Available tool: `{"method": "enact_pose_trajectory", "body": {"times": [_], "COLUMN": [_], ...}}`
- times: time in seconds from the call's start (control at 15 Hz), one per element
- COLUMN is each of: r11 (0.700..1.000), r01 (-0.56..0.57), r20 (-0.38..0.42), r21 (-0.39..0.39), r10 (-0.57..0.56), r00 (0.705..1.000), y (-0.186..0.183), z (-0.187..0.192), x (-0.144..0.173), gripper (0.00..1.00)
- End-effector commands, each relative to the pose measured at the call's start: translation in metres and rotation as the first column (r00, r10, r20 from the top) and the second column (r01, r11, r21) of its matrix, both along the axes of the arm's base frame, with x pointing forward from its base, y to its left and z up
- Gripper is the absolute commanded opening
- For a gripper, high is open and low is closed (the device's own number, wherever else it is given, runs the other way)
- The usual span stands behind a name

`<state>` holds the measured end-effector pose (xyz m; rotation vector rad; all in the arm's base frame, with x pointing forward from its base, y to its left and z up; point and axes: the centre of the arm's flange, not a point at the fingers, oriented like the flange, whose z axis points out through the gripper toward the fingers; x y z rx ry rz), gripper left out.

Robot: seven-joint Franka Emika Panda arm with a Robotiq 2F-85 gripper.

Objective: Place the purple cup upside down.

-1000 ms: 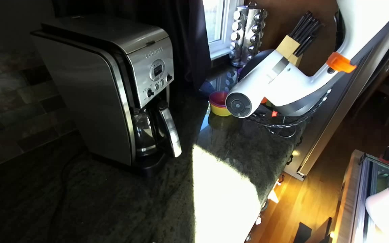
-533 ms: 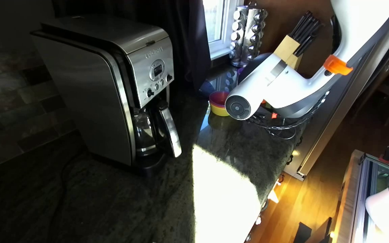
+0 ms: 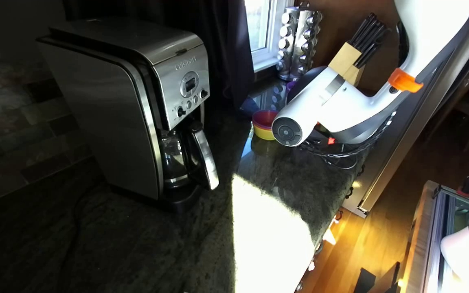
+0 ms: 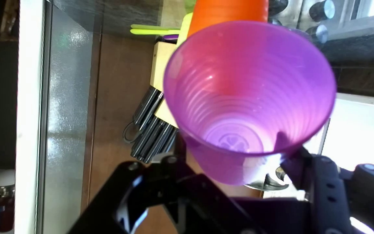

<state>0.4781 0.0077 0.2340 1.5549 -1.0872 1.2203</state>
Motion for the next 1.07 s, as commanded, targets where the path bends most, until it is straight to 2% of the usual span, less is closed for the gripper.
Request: {"method": "enact_pose_trajectory", "body": {"times": [0.0, 0.4, 0.87, 1.0], "r11": [1.000, 1.000, 0.993, 0.981], "r01": [-0.008, -0.014, -0.049, -0.091], "r20": [0.018, 0.032, 0.005, 0.005], "r21": [-0.001, 0.011, 0.111, 0.170], "r10": [0.008, 0.014, 0.049, 0.092], "r00": [1.000, 0.999, 0.999, 0.996], "y": [0.000, 0.004, 0.004, 0.003], "z": [-0.004, 0.011, 0.068, 0.088], "x": [0.002, -0.006, -0.033, -0.043], "gripper": [0.98, 1.00, 1.00, 1.00]}}
